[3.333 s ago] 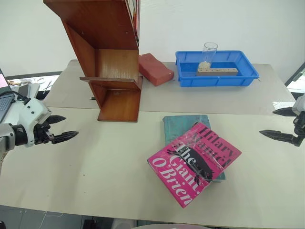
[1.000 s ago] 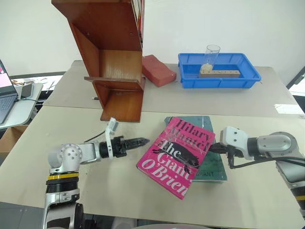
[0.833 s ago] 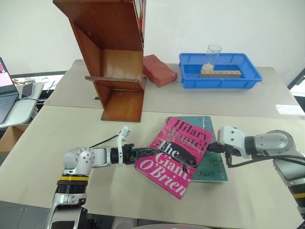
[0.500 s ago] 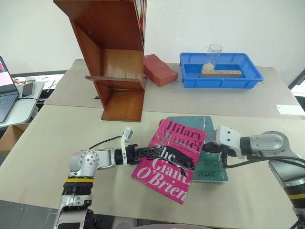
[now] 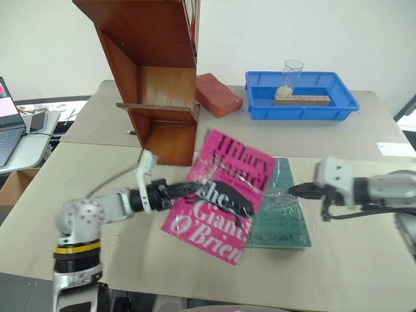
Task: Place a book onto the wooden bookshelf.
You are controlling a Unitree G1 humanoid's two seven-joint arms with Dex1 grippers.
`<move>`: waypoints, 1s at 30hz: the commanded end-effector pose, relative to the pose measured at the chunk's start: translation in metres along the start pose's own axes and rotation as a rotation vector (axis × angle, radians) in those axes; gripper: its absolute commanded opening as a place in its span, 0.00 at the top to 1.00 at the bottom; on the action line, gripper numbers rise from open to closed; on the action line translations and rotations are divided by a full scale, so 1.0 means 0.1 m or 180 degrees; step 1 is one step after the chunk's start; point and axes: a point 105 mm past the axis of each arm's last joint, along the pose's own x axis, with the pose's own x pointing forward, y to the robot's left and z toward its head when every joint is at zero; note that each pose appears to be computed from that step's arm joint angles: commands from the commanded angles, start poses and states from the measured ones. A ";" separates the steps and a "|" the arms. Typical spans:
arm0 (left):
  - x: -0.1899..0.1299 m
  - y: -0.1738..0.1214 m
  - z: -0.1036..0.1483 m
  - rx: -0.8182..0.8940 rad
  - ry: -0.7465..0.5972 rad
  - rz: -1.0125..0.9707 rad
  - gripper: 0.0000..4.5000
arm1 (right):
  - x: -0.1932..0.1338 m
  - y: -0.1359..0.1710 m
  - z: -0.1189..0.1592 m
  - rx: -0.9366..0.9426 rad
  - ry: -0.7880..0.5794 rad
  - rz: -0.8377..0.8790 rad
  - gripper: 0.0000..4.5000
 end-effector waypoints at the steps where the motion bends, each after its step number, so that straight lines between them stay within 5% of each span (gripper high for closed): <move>1: 0.16 -0.38 0.39 0.1602 0.0012 -0.0192 0.86 | -0.23 -0.08 0.20 -0.0072 -0.0129 -0.0170 1.00; 11: 0.44 -1.00 1.36 0.5689 -0.0815 0.0245 0.86 | -0.55 -0.21 0.87 0.0215 -0.0945 -0.0421 1.00; 15: 0.42 -0.95 1.49 0.6458 -0.0719 0.0397 0.86 | -0.56 -0.23 1.01 0.0241 -0.1065 -0.0441 1.00; 19: 0.29 -0.67 1.70 0.6833 -0.0214 0.0867 0.86 | -0.58 -0.30 1.23 0.0166 -0.1267 -0.0514 1.00; 24: 0.06 -0.26 1.68 0.6998 0.0803 0.1065 0.86 | -0.63 -0.47 1.48 -0.0129 -0.1420 -0.0720 1.00; 30: -0.13 0.08 1.61 0.6736 0.1468 0.1132 0.86 | -0.58 -0.47 1.67 -0.0308 -0.1541 -0.0587 1.00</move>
